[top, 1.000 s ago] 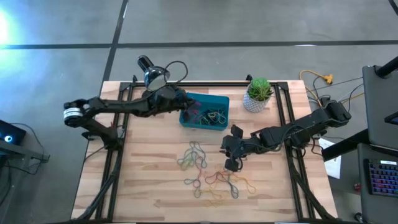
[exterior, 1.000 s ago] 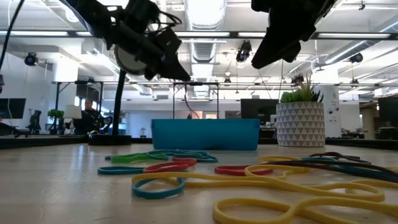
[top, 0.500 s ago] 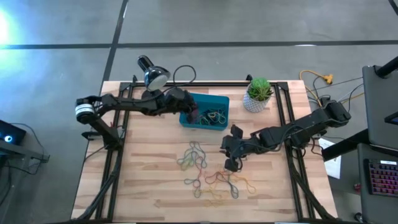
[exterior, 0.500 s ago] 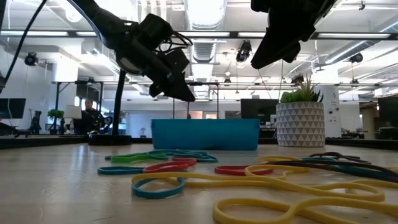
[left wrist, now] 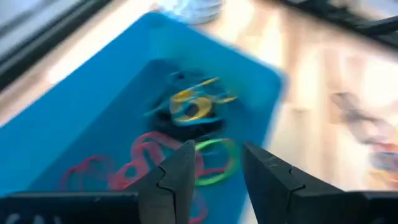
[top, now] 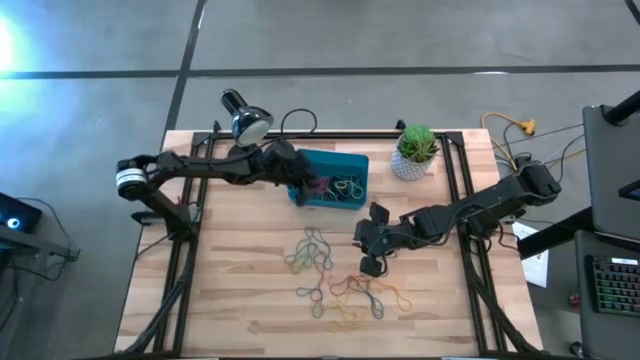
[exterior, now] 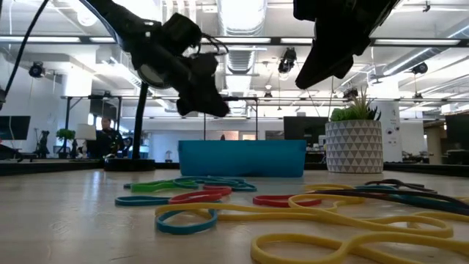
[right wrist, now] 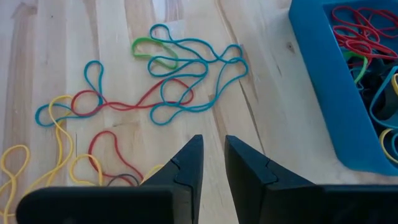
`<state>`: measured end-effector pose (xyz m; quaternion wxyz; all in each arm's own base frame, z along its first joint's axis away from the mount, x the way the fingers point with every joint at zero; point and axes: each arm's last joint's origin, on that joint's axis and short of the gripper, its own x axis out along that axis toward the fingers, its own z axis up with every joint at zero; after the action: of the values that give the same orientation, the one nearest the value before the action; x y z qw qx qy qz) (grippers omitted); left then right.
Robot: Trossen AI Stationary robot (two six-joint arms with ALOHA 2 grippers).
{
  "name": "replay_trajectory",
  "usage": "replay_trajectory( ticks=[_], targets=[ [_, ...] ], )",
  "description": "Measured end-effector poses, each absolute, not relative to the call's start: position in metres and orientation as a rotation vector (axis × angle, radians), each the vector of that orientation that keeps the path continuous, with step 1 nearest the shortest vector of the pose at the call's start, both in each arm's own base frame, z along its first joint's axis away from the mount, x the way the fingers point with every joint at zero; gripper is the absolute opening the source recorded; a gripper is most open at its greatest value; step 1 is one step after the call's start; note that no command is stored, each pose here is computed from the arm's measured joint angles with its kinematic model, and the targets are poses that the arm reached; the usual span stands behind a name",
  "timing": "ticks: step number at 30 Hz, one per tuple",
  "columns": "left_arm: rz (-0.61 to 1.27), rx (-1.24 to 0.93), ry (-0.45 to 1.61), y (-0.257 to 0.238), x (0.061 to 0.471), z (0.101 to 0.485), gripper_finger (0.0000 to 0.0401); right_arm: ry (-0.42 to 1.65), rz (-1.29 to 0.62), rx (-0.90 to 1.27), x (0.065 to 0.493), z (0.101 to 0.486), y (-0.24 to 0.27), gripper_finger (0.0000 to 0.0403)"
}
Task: Pick and place rubber bands into bin
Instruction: Put the top purple rubber band into the blue bin
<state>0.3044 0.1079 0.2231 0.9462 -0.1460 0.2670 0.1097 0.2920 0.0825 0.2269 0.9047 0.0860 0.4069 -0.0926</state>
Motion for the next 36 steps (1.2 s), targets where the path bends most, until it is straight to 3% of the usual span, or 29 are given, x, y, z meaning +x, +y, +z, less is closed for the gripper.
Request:
replay_trajectory(
  ticks=[9,15,23,36],
  targets=[
    [-0.076,-0.294,0.575,0.067,0.286,0.251,0.0114,0.899,-0.123,0.205,0.288,0.218,0.084,0.0057],
    [-0.119,-0.299,0.629,0.043,0.261,0.255,0.0114,1.071,-0.004,0.308,0.268,0.188,0.090,0.0057],
    [-0.077,-0.342,0.620,0.030,0.238,0.248,0.0114,1.115,-0.175,0.289,0.249,0.161,0.083,0.0059],
    [-0.063,-0.369,0.601,0.029,0.230,0.237,0.0114,1.183,-0.195,0.285,0.237,0.147,0.080,0.0148]
  ],
)
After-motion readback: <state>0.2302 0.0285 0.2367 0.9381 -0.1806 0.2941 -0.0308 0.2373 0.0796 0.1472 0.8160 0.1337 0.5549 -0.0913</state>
